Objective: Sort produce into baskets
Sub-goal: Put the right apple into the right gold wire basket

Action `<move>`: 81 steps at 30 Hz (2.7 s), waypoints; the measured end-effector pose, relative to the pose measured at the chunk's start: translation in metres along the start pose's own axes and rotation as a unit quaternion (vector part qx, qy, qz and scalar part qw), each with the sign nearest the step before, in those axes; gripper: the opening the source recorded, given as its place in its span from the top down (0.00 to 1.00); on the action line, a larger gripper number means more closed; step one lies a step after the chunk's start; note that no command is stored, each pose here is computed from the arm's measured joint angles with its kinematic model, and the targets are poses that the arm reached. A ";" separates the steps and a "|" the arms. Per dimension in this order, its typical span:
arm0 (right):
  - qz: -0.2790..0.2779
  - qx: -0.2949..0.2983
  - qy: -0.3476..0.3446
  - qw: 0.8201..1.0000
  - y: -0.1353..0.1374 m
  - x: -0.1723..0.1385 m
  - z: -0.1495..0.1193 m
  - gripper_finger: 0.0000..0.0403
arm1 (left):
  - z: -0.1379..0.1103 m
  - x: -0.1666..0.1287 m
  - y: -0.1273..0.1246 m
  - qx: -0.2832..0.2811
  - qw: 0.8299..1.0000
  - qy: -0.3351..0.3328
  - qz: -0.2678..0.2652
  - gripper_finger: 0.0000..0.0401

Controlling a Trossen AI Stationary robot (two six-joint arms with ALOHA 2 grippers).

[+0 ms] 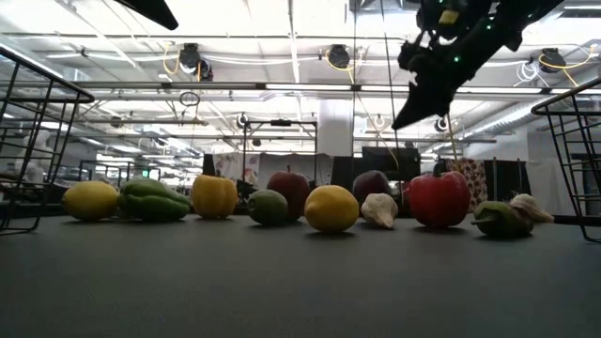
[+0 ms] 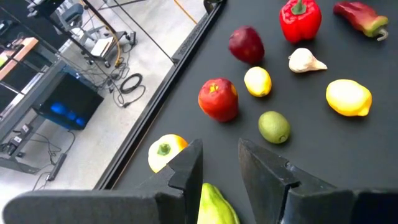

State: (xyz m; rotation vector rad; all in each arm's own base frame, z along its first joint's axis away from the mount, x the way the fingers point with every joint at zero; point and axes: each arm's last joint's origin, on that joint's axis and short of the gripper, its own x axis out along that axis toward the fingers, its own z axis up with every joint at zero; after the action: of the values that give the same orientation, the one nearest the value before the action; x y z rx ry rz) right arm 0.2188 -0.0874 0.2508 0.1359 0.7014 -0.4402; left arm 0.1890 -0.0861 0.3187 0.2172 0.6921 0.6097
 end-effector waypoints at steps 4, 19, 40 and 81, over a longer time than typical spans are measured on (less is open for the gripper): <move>0.000 -0.001 0.015 1.000 0.001 0.009 -0.002 1.00 | 0.000 0.000 0.000 0.000 1.000 0.002 -0.002 0.72; -0.031 0.082 -0.028 0.996 0.001 0.077 0.001 0.89 | 0.000 0.000 0.000 -0.001 1.000 0.002 -0.002 0.72; -0.074 -0.005 0.003 0.997 0.022 0.038 0.066 0.83 | 0.001 0.000 0.000 -0.004 1.000 -0.003 0.000 0.72; 0.036 -0.249 0.326 0.911 -0.121 0.124 0.115 0.37 | 0.007 0.020 0.015 0.042 0.998 0.020 0.051 0.72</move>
State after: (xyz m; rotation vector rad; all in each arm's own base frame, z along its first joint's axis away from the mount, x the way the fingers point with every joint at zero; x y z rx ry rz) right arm 0.3183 -0.2695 0.2609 -0.1881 1.4421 -0.1221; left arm 0.1990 -0.0618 0.3196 0.3196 0.7499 0.6850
